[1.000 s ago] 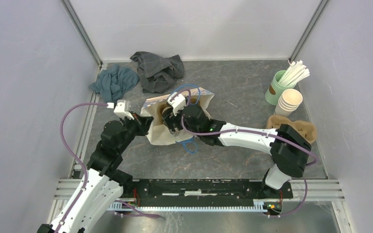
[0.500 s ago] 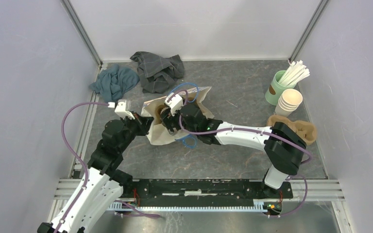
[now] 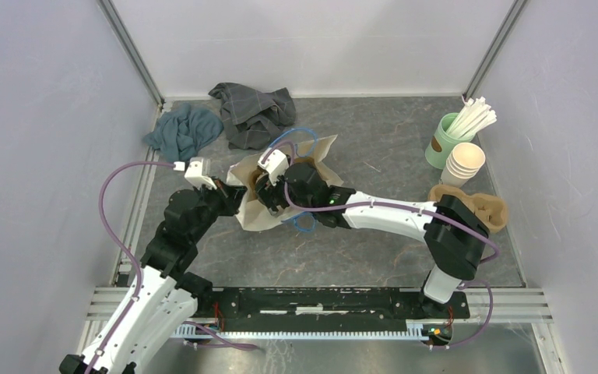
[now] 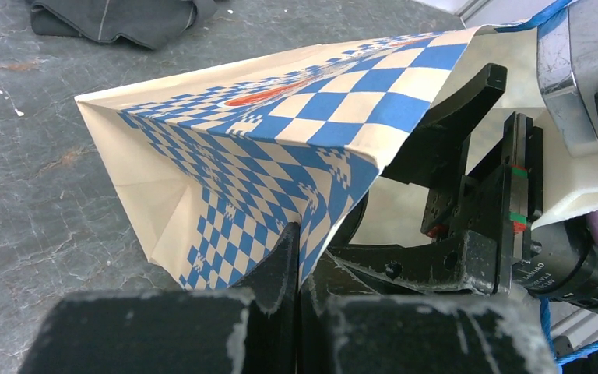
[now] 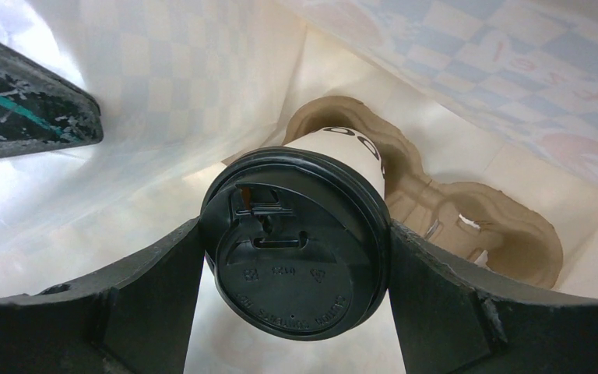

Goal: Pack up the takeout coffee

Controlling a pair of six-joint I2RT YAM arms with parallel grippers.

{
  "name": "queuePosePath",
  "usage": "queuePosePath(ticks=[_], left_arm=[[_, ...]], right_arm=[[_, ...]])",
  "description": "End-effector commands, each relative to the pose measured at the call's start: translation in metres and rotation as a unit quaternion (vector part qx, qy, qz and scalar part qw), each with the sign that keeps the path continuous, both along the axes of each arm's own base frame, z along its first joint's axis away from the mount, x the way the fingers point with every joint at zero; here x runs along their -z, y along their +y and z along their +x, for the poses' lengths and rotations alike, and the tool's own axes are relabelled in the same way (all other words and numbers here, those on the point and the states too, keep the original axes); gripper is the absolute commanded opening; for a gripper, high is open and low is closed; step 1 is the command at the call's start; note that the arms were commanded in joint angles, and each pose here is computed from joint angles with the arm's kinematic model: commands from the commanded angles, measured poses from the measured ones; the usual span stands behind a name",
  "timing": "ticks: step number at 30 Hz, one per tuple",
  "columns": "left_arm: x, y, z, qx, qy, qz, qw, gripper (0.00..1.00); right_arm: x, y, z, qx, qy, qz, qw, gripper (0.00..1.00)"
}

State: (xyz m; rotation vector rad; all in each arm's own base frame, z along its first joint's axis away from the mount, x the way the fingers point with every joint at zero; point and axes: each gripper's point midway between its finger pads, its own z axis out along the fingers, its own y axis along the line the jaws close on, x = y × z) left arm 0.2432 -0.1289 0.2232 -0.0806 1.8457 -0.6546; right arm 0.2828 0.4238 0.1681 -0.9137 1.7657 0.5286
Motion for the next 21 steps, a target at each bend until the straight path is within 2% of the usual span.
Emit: queuePosePath(ticks=[1,11,21], left_arm=[[-0.021,-0.005,0.001,0.005,-0.015,-0.02,1.0,0.02],[-0.018,-0.006,0.003,0.004,-0.013,-0.022,1.0,0.02],[-0.018,-0.007,0.002,0.007,-0.015,-0.027,0.999,0.02]], right_arm=[[-0.03,0.003,-0.007,-0.021,-0.001,0.014,1.0,0.51],[-0.029,0.009,-0.01,-0.054,-0.017,0.004,0.998,0.51],[-0.021,0.02,0.007,-0.034,-0.028,-0.003,0.999,0.52]])
